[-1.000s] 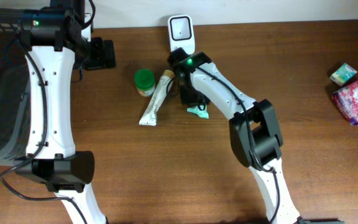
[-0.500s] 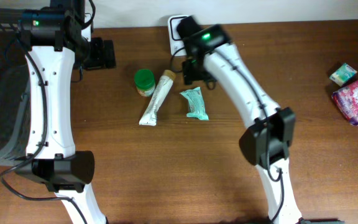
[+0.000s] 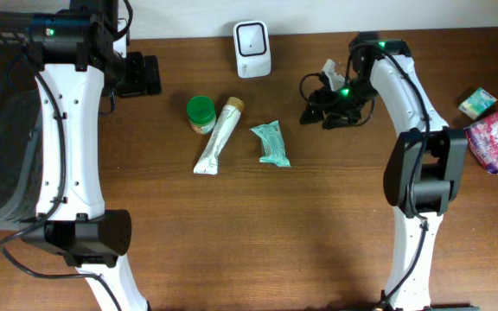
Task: Scan the item barcode
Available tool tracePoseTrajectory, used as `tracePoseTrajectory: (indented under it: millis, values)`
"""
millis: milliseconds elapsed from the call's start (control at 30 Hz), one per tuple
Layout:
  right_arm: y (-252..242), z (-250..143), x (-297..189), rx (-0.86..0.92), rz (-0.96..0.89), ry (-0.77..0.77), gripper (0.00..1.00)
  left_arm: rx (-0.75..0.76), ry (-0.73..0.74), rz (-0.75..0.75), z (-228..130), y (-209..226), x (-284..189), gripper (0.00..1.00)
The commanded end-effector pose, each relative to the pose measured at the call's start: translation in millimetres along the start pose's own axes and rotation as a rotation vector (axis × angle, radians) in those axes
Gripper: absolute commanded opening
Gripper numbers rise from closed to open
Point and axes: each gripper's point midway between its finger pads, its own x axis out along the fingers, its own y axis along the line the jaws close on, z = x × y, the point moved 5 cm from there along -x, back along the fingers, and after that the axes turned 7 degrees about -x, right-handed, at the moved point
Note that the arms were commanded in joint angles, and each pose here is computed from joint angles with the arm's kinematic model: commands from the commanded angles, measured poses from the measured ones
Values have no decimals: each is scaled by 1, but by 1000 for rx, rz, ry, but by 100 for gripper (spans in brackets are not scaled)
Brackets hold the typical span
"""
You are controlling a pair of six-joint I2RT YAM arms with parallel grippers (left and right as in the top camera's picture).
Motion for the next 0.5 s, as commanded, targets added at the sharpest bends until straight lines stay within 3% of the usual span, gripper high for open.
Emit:
tracePoseTrajectory:
  millis: [0,100,267,467]
  values:
    - [10,0,0,-26,73,-15,68,-7,6,6,0,0,2,99]
    - [19,1,7,-49,74,-5,67,-7,6,6,0,0,2,99]
    - [39,2,26,-113,36,30,56,-7,6,6,0,0,2,99]
    - [55,-1,55,-98,-215,96,53,-7,6,6,0,0,2,99]
